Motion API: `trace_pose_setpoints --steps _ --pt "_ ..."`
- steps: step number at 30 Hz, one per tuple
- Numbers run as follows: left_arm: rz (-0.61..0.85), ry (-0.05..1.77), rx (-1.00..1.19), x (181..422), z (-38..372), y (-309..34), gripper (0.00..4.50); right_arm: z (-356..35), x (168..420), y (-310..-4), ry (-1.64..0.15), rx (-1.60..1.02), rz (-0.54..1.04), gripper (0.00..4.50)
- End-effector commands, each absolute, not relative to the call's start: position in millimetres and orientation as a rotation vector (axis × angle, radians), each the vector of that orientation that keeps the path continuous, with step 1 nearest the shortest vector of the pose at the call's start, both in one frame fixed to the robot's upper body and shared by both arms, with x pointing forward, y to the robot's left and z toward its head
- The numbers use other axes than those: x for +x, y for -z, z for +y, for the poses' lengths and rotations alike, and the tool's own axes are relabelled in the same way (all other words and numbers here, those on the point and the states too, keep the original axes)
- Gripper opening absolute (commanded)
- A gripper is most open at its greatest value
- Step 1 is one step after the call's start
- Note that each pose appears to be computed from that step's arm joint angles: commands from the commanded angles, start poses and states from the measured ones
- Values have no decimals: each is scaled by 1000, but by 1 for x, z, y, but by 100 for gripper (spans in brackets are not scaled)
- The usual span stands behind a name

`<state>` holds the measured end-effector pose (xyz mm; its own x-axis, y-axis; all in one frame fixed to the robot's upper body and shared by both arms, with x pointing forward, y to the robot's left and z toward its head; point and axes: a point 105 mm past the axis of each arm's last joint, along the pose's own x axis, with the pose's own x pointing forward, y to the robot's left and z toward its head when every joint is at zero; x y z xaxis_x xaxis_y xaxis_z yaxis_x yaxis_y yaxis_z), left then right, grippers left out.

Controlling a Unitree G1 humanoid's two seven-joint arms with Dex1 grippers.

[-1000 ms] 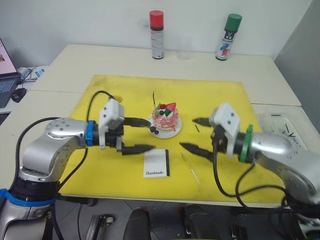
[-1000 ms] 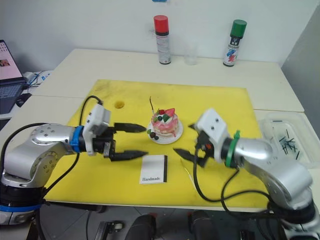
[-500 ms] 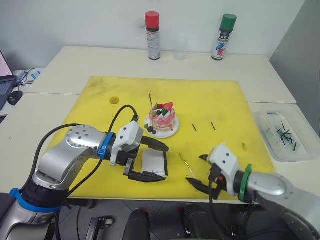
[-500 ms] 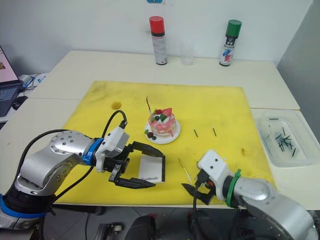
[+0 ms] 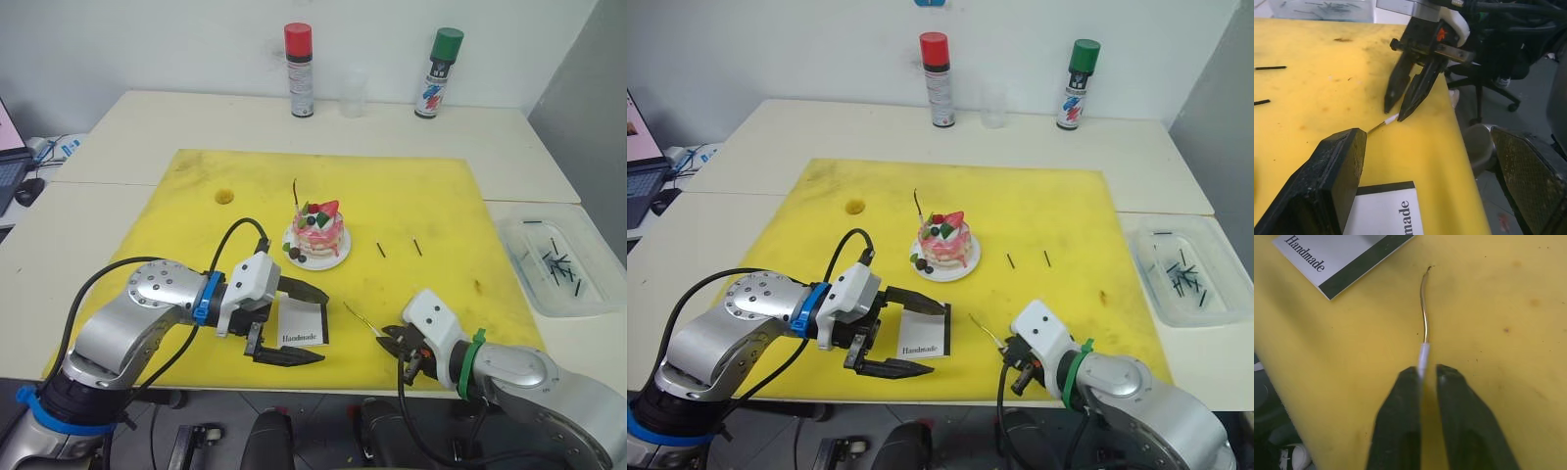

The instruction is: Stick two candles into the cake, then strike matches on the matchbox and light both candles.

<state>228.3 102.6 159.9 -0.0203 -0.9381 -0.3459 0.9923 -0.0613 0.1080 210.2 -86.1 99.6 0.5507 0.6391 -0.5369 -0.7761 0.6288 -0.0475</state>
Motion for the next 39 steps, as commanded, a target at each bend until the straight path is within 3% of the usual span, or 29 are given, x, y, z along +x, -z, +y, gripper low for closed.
trace_pose_setpoints --steps 1,6,14,22,35,39 --pt "155 1601 396 225 99 -165 450 -85 208 -108 -866 -289 493 4" --pt "147 1605 373 224 97 -165 450 -93 217 -134 -851 -263 440 4" --pt "145 1633 323 218 94 -166 450 -160 210 -157 -836 -472 480 4" --pt "145 1667 319 208 88 -163 450 -250 189 -133 -837 -581 572 4" --pt "115 1659 318 209 78 -165 450 -288 182 -107 -821 -549 688 4" --pt "105 1655 316 210 76 -166 450 -288 187 -108 -810 -548 678 101"
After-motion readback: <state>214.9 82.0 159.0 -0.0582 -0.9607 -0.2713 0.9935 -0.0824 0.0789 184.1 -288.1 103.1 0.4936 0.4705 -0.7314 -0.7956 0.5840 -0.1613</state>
